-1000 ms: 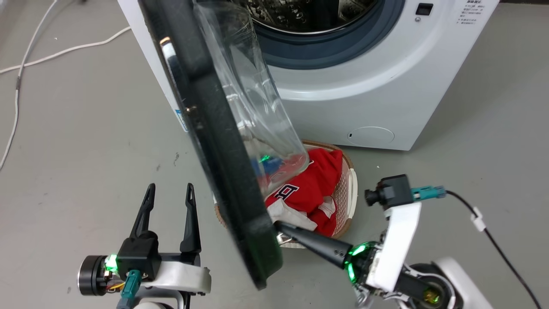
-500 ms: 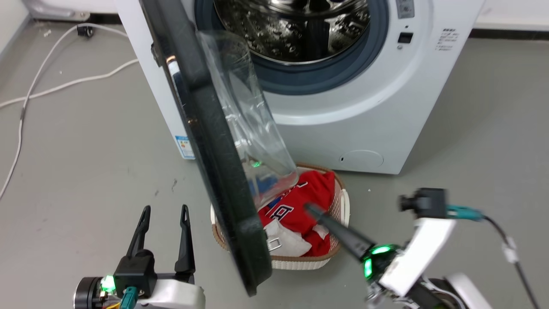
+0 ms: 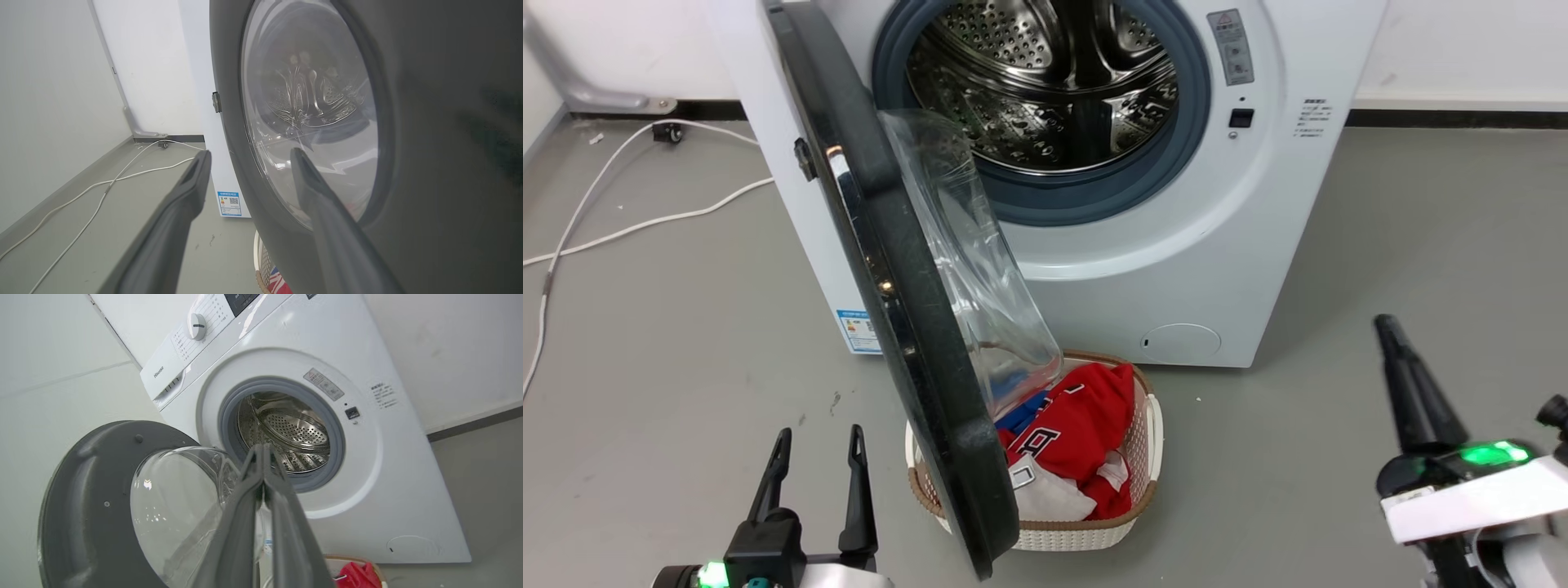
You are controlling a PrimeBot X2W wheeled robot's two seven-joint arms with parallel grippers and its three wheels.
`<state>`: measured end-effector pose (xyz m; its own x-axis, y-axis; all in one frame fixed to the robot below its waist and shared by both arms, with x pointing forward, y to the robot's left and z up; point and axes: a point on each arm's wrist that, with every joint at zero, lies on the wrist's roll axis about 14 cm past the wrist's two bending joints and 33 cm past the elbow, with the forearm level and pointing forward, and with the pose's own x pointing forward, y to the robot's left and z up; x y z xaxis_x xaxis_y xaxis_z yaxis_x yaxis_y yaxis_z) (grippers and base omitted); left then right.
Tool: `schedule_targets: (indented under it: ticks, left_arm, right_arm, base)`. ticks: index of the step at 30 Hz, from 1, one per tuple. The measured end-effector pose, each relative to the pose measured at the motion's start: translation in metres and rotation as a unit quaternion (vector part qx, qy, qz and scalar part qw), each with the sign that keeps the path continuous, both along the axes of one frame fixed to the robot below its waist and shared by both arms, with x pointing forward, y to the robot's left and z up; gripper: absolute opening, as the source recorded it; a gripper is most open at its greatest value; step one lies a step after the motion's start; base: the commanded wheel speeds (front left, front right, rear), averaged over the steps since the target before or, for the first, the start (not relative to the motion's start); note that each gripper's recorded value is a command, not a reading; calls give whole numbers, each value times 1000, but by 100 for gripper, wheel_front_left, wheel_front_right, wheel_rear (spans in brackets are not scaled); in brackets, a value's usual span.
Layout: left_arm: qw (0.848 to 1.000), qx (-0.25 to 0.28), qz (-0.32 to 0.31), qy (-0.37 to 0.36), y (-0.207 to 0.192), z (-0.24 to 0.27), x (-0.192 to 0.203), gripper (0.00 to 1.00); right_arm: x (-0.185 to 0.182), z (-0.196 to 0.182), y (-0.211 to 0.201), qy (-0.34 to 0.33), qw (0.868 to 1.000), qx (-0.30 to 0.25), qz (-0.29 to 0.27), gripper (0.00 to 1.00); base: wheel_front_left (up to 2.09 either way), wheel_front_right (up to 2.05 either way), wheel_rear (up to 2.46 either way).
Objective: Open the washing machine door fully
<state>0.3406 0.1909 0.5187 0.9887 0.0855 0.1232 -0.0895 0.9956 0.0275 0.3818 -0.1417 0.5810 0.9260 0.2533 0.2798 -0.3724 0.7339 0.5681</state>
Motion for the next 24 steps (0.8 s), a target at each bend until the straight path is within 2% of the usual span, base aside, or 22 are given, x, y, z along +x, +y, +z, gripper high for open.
schedule_targets:
  ticks: [3, 6, 7, 10, 11, 12, 13, 14, 24]
  left_arm:
    - [1000, 0, -1, -4, -1, 2, 0, 100]
    - [1000, 1, -1, -4, -1, 2, 0, 100]
    - [1000, 1, -1, -4, -1, 2, -1, 100]
    - [1000, 1, -1, -4, -1, 2, -2, 100]
    - [1000, 1, -1, -4, -1, 3, -2, 100]
    - [1000, 1, 0, -4, 0, 3, -2, 100]
    - [1000, 1, 0, -4, 0, 3, -2, 100]
    - [1000, 1, 0, -5, 0, 3, -2, 100]
    - [1000, -1, 5, -6, 2, 3, -5, 100]
  right_arm:
    - [1, 5, -22, -33, 995, -72, -57, 0]
    - [-4, 17, -38, -67, 983, -124, -115, 0]
    - [-9, 12, -42, -66, 974, -164, -139, 0]
    - [-17, -4, -48, -46, 965, -198, -164, 0]
    - [-19, -11, -48, -38, 962, -213, -168, 16]
    - [-21, -16, -50, -31, 958, -229, -171, 24]
    - [-23, -21, -51, -24, 955, -237, -174, 40]
    - [-25, -26, -51, -17, 954, -243, -175, 100]
    - [-40, -54, -39, 20, 952, -261, -156, 100]
  base:
    - [0, 0, 0]
    - [0, 0, 0]
    - [0, 0, 0]
    - [0, 0, 0]
    - [0, 0, 0]
    - [0, 0, 0]
    - [0, 0, 0]
    - [0, 0, 0]
    - [0, 0, 0]
